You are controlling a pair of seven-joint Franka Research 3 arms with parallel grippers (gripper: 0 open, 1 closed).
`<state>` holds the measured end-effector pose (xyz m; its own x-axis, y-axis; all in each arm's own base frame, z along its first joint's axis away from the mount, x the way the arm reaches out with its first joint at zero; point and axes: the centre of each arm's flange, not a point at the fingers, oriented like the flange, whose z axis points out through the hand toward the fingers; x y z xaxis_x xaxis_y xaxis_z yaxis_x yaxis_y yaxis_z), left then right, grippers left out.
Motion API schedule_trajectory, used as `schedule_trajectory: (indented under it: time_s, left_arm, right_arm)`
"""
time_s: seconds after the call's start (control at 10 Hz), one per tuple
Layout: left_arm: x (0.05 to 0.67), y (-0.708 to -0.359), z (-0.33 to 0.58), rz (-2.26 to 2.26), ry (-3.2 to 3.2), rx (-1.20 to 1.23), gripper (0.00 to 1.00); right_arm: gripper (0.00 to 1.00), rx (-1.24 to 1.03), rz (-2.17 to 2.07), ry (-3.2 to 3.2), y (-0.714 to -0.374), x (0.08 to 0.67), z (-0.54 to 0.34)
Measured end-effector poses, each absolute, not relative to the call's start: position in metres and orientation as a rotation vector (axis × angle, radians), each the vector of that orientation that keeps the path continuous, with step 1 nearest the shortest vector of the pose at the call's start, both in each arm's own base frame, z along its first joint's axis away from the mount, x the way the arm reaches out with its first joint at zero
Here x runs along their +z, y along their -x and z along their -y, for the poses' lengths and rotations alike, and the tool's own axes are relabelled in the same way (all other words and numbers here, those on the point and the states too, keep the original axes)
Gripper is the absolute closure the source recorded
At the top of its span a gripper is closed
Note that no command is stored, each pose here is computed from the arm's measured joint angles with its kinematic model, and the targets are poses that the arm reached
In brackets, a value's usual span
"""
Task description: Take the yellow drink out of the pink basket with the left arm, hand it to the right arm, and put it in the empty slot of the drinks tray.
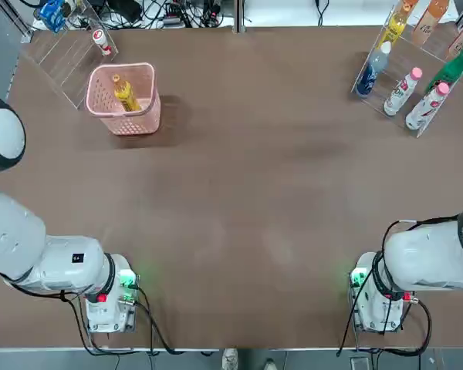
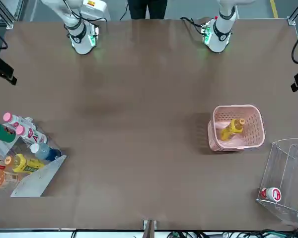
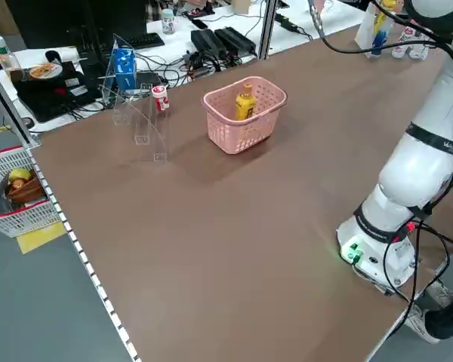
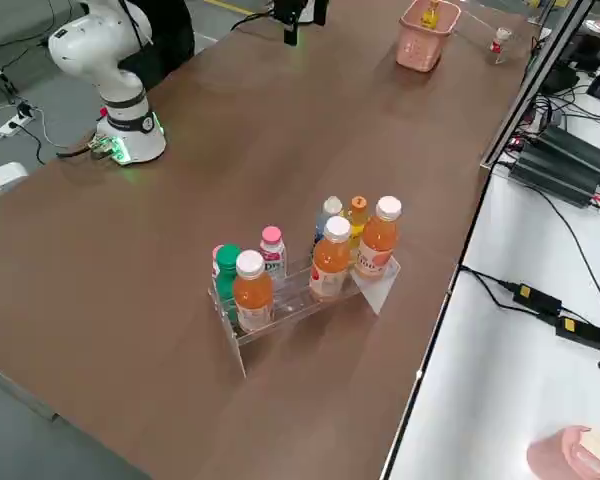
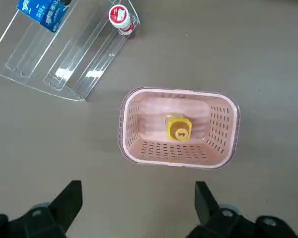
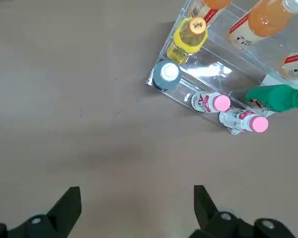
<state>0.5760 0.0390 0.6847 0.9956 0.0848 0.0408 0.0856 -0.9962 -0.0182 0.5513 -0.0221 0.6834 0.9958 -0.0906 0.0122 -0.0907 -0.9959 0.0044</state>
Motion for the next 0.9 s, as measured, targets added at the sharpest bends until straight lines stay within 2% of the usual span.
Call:
schedule_trajectory:
  time_s: [0.9]
  left_arm:
    - [0.6783,-0.5794,-0.0423,0.140,3.114,-0.049,0.00]
  right_arm:
    - [0.00,0.044,0.135,-3.134,-0.5551,0.6828,0.0199]
